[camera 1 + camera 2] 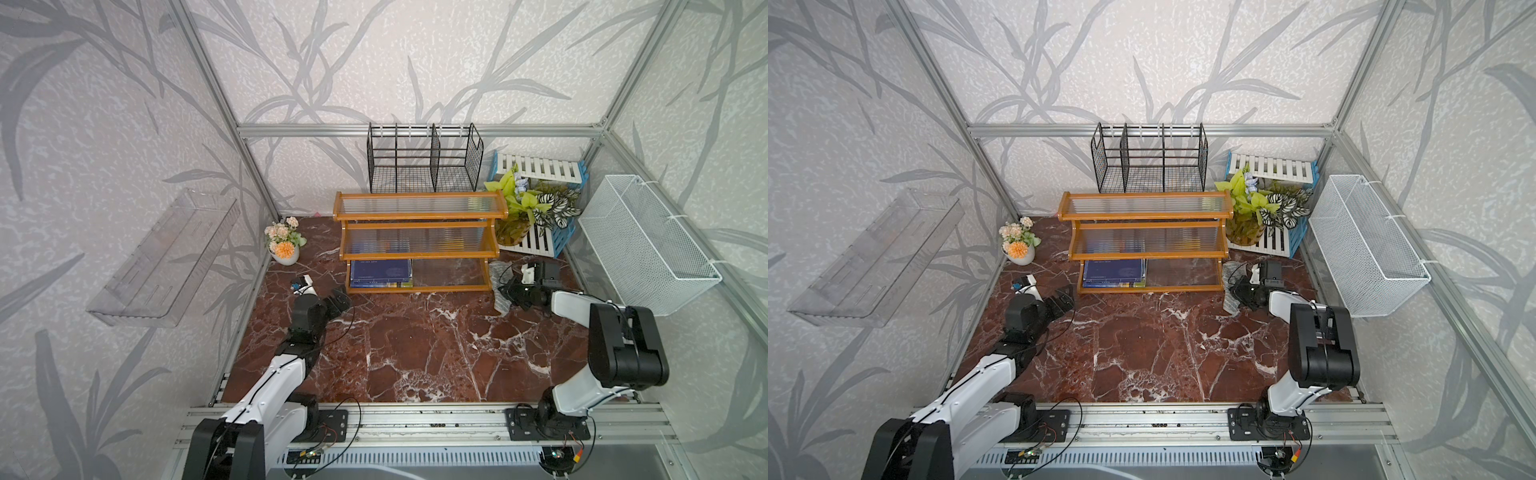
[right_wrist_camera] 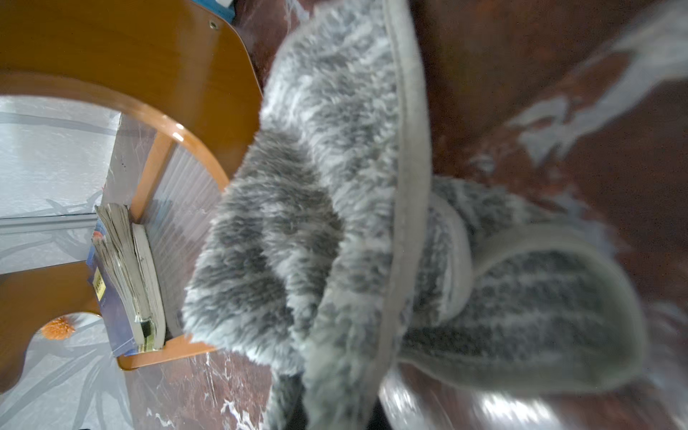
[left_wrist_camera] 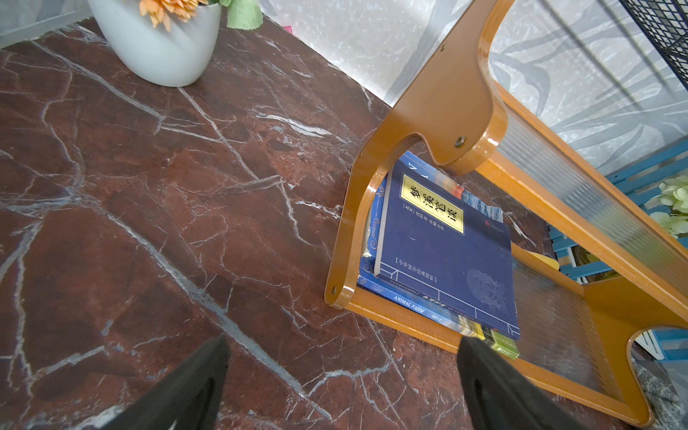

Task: Wipe the bookshelf clean with a cloth
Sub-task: Wipe the dust from the shelf.

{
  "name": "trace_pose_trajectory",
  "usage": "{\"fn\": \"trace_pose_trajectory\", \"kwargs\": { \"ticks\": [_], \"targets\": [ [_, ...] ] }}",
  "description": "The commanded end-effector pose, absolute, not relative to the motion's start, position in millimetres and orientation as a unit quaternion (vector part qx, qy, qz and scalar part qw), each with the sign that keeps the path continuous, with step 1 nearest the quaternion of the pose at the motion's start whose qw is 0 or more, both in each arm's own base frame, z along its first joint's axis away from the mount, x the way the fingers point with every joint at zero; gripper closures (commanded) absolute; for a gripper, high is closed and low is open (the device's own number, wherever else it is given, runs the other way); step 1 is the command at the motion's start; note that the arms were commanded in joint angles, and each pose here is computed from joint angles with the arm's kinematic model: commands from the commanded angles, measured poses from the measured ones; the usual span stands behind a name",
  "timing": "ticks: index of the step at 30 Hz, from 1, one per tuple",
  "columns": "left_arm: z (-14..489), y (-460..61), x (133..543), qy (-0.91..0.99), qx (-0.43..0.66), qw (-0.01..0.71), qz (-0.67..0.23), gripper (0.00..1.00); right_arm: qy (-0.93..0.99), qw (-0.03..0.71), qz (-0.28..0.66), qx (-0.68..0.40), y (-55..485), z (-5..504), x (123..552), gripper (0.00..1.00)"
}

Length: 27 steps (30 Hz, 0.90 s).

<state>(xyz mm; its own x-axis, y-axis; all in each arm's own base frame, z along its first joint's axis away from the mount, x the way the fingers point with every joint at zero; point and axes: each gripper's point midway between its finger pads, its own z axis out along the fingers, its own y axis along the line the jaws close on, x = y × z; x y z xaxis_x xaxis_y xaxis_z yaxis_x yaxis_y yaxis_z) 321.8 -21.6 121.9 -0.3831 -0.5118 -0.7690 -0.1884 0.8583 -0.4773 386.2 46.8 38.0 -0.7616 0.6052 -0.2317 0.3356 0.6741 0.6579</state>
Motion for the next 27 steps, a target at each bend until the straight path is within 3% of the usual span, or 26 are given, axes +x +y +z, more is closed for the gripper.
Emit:
{"fn": "trace_pose_trajectory", "kwargs": {
  "ticks": [1, 16, 27],
  "targets": [
    [142, -16, 330, 0.803, -0.222, 0.533, -0.149, 0.00, 0.878, 0.207, 0.354, 0.248, 59, 35, 414, 1.00],
    [139, 0, 333, 0.806, -0.242, 0.529, -0.110, 0.00, 0.870, 0.179, 0.401, 0.224, 59, 22, 505, 1.00],
    [110, 13, 339, 0.825, -0.284, 0.481, -0.085, 0.00, 0.877, 0.149, 0.410, 0.203, 78, 7, 492, 1.00]
  ]
}}
